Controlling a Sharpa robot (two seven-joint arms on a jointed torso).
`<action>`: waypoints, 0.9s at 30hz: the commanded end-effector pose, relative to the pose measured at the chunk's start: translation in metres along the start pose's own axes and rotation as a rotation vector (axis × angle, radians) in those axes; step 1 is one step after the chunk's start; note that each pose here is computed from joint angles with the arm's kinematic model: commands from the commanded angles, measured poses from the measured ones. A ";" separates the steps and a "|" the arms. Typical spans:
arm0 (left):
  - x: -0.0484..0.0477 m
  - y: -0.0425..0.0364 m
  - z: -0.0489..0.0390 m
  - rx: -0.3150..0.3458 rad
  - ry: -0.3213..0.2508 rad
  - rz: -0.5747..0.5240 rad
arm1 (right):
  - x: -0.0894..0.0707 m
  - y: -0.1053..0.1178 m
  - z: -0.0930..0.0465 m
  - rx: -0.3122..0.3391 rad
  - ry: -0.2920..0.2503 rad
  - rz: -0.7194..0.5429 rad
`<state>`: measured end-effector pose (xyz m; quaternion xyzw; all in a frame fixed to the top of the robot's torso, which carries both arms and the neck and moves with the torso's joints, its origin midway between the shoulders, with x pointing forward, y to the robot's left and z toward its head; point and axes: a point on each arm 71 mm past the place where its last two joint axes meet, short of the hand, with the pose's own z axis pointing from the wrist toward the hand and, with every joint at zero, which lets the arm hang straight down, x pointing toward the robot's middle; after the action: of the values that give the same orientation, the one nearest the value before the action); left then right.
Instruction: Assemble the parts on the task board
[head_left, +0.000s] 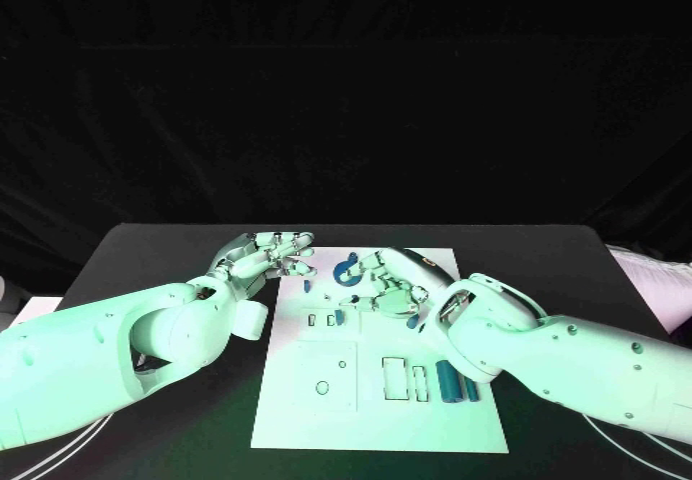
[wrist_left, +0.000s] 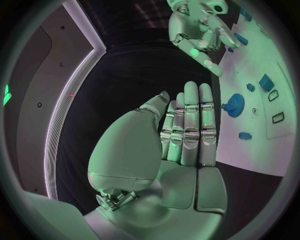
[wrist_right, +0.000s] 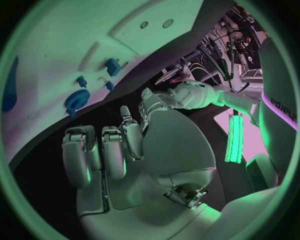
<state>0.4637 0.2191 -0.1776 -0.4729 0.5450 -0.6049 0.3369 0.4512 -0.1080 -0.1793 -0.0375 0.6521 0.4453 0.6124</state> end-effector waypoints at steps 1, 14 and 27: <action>0.0026 0.0037 0.0017 -0.049 0.046 0.110 | -0.025 0.000 -0.010 -0.013 -0.034 0.216; -0.0034 0.0302 0.0051 -0.560 0.239 0.512 | -0.114 -0.052 -0.050 0.223 -0.148 0.378; 0.0038 0.0203 0.0298 -0.707 0.192 0.946 | -0.127 -0.068 -0.056 0.283 -0.184 0.375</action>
<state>0.4872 0.1984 -0.1956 -0.2544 0.8653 -0.2862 0.3235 0.4794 -0.2475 -0.1174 0.2052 0.6400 0.4558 0.5836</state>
